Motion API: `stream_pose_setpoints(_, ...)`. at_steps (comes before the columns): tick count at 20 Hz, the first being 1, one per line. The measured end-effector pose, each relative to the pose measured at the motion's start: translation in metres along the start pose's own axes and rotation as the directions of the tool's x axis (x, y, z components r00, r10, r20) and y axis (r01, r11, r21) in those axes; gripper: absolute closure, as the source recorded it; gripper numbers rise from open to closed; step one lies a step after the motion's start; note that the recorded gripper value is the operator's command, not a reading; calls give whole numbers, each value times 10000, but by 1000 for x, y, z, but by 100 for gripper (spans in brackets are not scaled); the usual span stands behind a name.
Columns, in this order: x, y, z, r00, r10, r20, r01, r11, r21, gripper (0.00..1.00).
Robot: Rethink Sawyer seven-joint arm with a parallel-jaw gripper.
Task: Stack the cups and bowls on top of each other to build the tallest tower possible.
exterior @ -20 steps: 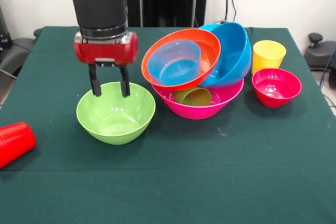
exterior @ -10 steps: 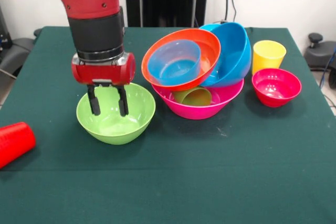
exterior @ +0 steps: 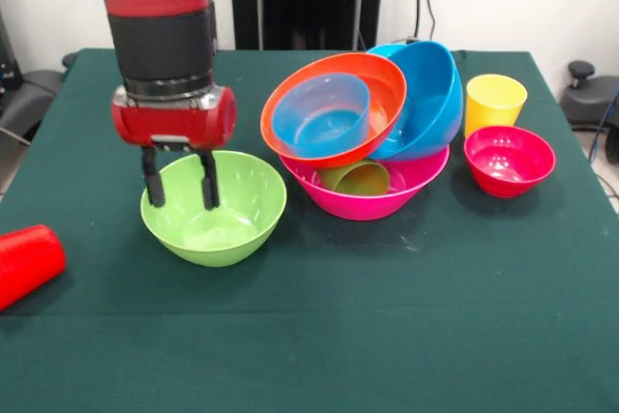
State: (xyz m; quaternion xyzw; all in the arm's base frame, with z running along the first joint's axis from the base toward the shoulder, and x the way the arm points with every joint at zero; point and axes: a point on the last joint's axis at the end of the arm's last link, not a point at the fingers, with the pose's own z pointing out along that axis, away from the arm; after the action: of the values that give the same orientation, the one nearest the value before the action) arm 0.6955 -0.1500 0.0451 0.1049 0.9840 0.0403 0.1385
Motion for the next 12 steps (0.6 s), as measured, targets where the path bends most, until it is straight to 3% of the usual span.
stream_pose_setpoints(4, -22, -4, -30, 9986, -141, 517, 125, 9995, 298, 0)
stream_pose_setpoints(12, -41, -17, -57, 9957, -112, 921, 65, 9987, 506, 0)
